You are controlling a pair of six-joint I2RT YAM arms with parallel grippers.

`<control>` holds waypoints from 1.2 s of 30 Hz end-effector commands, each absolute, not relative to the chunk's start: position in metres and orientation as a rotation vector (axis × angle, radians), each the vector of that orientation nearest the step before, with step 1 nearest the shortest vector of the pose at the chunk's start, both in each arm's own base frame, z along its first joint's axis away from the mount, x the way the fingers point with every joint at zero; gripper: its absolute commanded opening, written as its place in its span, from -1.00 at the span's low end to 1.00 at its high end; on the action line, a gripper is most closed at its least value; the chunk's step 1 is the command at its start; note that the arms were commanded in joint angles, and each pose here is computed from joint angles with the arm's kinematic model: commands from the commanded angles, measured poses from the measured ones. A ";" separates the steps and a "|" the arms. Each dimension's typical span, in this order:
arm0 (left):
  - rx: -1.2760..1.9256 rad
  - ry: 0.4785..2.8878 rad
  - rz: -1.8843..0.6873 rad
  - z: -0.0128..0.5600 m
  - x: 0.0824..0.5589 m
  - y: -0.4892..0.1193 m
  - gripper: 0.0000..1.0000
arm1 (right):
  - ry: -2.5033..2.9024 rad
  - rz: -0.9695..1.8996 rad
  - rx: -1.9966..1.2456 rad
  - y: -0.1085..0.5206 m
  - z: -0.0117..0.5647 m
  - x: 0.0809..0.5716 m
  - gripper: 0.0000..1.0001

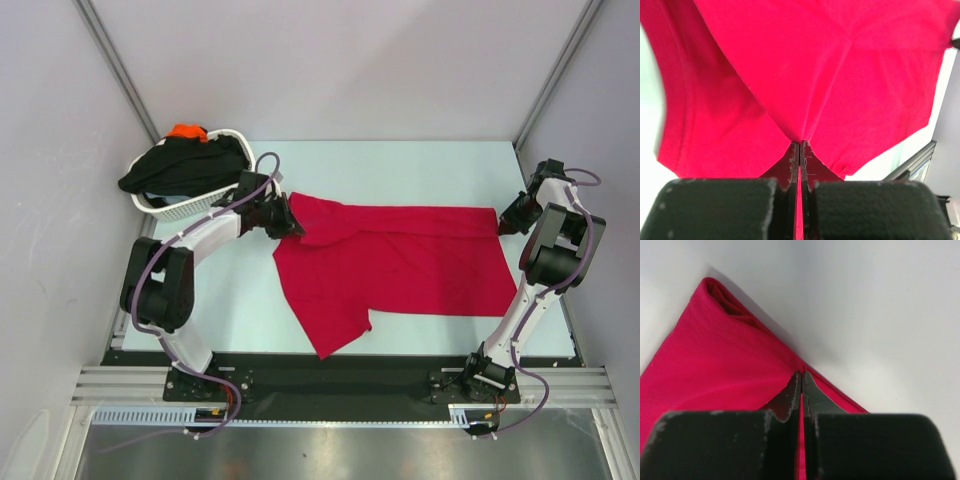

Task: Fold and stack the t-shirts
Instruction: Fold the tshirt

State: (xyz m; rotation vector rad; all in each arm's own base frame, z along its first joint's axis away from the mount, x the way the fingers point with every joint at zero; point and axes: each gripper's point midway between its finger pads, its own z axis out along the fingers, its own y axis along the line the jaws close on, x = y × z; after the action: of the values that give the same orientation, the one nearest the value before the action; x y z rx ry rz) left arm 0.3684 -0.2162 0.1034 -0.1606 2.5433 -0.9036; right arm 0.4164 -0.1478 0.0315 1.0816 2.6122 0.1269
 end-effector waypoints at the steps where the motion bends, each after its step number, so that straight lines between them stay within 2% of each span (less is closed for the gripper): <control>1: -0.141 2.501 -0.960 0.120 0.360 -0.227 -0.99 | 2.563 0.093 1.040 -0.157 0.051 0.423 -1.00; 24: -0.153 2.522 -0.918 0.111 0.352 -0.223 -0.99 | 2.575 0.099 1.052 -0.159 0.041 0.418 -0.94; 27: -0.142 2.541 -0.902 0.108 0.349 -0.222 -0.96 | 2.580 0.097 1.052 -0.159 0.042 0.418 -0.79; 28: -0.127 2.527 -0.901 0.113 0.349 -0.221 -0.92 | 2.580 0.084 1.045 -0.160 0.043 0.417 -0.61; 29: -0.113 2.514 -0.889 0.116 0.350 -0.220 -0.84 | 2.578 0.074 1.036 -0.162 0.046 0.418 -0.47; 30: -0.103 2.518 -0.858 0.118 0.349 -0.216 -0.63 | 2.566 0.058 1.026 -0.166 0.053 0.421 -0.31; 31: -0.067 2.498 -0.775 0.123 0.353 -0.207 -0.47 | 2.563 0.035 0.992 -0.170 0.058 0.423 -0.04; 32: -0.058 2.472 -0.717 0.134 0.361 -0.200 -0.09 | 2.550 0.032 0.967 -0.174 0.065 0.427 0.03; 34: -0.030 2.469 -0.606 0.142 0.365 -0.183 0.23 | 2.506 0.034 0.896 -0.181 0.081 0.444 0.20; 35: -0.037 2.431 -0.550 0.153 0.374 -0.176 0.51 | 2.502 0.045 0.843 -0.180 0.083 0.449 0.23; 36: -0.041 2.413 -0.524 0.158 0.380 -0.169 0.61 | 2.463 0.061 0.796 -0.179 0.088 0.463 0.28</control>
State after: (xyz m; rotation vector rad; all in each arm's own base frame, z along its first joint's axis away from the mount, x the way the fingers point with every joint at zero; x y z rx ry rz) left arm 0.3548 -0.1951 0.1099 -0.0939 2.5580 -0.6912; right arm 0.4242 -0.1644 0.0442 0.9786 2.6008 0.0779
